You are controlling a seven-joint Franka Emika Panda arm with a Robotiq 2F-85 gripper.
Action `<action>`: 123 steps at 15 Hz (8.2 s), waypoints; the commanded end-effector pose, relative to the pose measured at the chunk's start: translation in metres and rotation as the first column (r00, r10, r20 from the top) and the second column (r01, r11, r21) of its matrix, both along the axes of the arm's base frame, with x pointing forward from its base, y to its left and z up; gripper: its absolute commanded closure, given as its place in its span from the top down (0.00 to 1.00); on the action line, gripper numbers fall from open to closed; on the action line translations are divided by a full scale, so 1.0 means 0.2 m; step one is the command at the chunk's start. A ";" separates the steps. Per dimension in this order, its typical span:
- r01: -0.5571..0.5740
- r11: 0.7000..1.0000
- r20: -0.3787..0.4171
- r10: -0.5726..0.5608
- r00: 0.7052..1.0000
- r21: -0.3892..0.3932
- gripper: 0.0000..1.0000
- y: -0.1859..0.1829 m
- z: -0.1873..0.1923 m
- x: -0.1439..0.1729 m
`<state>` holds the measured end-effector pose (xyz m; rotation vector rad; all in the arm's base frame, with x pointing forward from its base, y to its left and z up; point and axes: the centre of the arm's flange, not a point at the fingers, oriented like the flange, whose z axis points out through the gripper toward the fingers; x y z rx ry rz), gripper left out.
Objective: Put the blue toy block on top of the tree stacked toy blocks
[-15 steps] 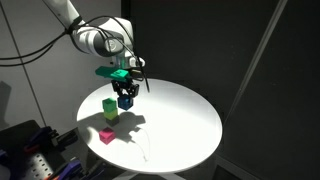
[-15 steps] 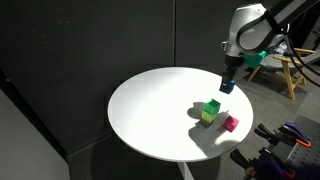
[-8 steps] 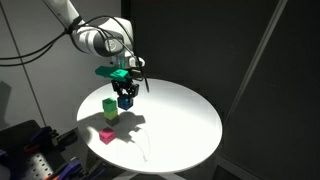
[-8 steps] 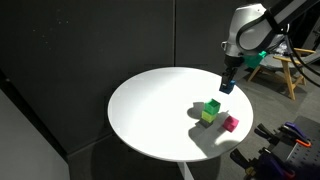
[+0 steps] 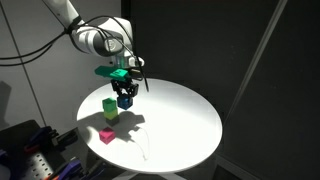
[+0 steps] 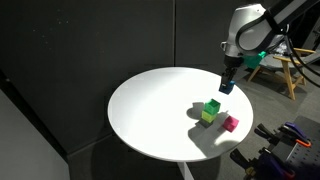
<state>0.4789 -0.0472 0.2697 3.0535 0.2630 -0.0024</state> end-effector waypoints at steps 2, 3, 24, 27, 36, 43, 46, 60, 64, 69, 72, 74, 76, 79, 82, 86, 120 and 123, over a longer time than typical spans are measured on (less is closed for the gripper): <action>-0.029 1.000 0.018 0.029 0.999 -0.001 0.31 0.07 0.06 0.00; -0.035 0.999 0.020 0.035 0.999 -0.001 0.31 0.09 0.06 0.00; 0.024 1.000 0.012 -0.024 1.000 -0.013 0.31 0.37 0.20 -0.04; 0.034 0.999 0.009 -0.034 0.999 -0.016 0.31 0.40 0.21 -0.05; 0.031 0.999 0.010 -0.031 0.999 -0.009 0.31 0.49 0.19 -0.02; -0.009 1.000 0.015 0.009 1.000 0.001 0.31 0.57 0.15 -0.01; -0.019 1.000 0.016 0.019 1.000 0.002 0.31 0.58 0.13 -0.01; -0.037 0.999 0.026 0.037 0.999 0.008 0.31 0.57 0.03 0.01; -0.039 0.999 0.023 0.038 0.999 0.008 0.31 0.57 0.02 0.00; -0.041 0.999 0.020 0.041 0.999 0.007 0.31 0.57 0.01 0.00; -0.043 0.999 0.020 0.042 0.999 0.006 0.80 0.57 0.02 0.00; -0.043 0.999 0.019 0.043 0.999 0.006 0.87 0.57 0.02 0.00; -0.045 0.999 0.020 0.044 0.999 0.006 1.00 0.57 0.02 -0.01; -0.053 0.999 0.020 0.053 0.998 0.007 1.00 0.58 0.04 -0.01; -0.065 0.998 0.026 0.065 0.998 0.011 1.00 0.58 0.07 -0.02; -0.088 0.996 0.044 0.087 0.995 0.012 1.00 0.60 0.13 -0.03; 0.125 0.992 0.032 -0.125 0.992 0.010 1.00 0.46 0.55 -0.35; 0.112 0.994 -0.015 -0.112 0.994 0.015 1.00 0.46 0.57 -0.36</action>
